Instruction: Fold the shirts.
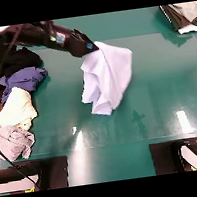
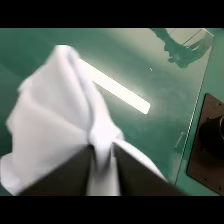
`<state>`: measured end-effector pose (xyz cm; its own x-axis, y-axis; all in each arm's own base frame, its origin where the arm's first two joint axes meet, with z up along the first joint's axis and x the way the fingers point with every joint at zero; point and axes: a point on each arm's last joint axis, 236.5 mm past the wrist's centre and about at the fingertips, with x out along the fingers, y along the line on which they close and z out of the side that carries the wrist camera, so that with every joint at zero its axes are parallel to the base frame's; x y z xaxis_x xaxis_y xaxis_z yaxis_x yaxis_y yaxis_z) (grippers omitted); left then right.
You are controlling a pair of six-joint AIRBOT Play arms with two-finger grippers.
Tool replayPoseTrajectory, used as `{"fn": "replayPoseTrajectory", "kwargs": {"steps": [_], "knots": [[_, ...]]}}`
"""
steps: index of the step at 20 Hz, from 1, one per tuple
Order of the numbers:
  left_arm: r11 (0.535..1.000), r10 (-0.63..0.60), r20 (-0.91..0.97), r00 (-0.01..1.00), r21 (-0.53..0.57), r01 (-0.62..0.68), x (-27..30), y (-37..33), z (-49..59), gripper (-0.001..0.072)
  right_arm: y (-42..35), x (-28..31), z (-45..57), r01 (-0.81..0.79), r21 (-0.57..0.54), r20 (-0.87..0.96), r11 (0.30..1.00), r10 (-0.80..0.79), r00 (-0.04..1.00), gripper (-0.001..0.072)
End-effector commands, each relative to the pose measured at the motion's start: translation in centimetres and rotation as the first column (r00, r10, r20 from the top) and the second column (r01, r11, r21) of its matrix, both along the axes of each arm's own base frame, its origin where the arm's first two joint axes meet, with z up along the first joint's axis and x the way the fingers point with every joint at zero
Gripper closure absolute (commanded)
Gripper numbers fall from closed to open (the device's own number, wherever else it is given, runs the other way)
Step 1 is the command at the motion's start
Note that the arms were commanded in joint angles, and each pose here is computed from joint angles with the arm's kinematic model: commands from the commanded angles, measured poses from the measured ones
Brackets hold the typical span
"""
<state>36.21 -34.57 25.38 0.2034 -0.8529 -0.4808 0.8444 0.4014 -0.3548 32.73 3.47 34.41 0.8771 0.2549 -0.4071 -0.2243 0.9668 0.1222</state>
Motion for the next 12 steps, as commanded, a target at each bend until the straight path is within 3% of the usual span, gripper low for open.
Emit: {"fn": "replayPoseTrajectory", "kwargs": {"steps": [1, 2, 6, 12], "knots": [[0.997, 0.071, -0.098, 0.993, 0.036, -0.068, 1.4, -0.8, -3.9, 0.0056, 0.3, -0.6, -0.5, -0.014, -0.007, -0.032, 1.000, 0.014, 0.999, 0.0693], [0.994, 0.107, -0.132, 0.986, 0.048, -0.101, 2.1, 0.1, -4.4, 0.0096, 0.3, -0.7, -0.6, -0.017, -0.008, -0.039, 1.000, 0.016, 0.999, 0.0693], [0.980, 0.175, -0.255, 0.951, 0.140, -0.143, 2.9, 6.9, -6.4, 0.0100, 0.4, -0.9, -1.0, -0.023, -0.010, -0.056, 1.000, 0.022, 0.998, 0.0693], [0.939, 0.326, -0.554, 0.766, 0.281, -0.197, 0.5, 12.3, -22.3, 0.0100, 0.7, -0.8, -3.4, -0.054, -0.003, -0.159, 0.999, 0.053, 0.986, 0.0693]]}}
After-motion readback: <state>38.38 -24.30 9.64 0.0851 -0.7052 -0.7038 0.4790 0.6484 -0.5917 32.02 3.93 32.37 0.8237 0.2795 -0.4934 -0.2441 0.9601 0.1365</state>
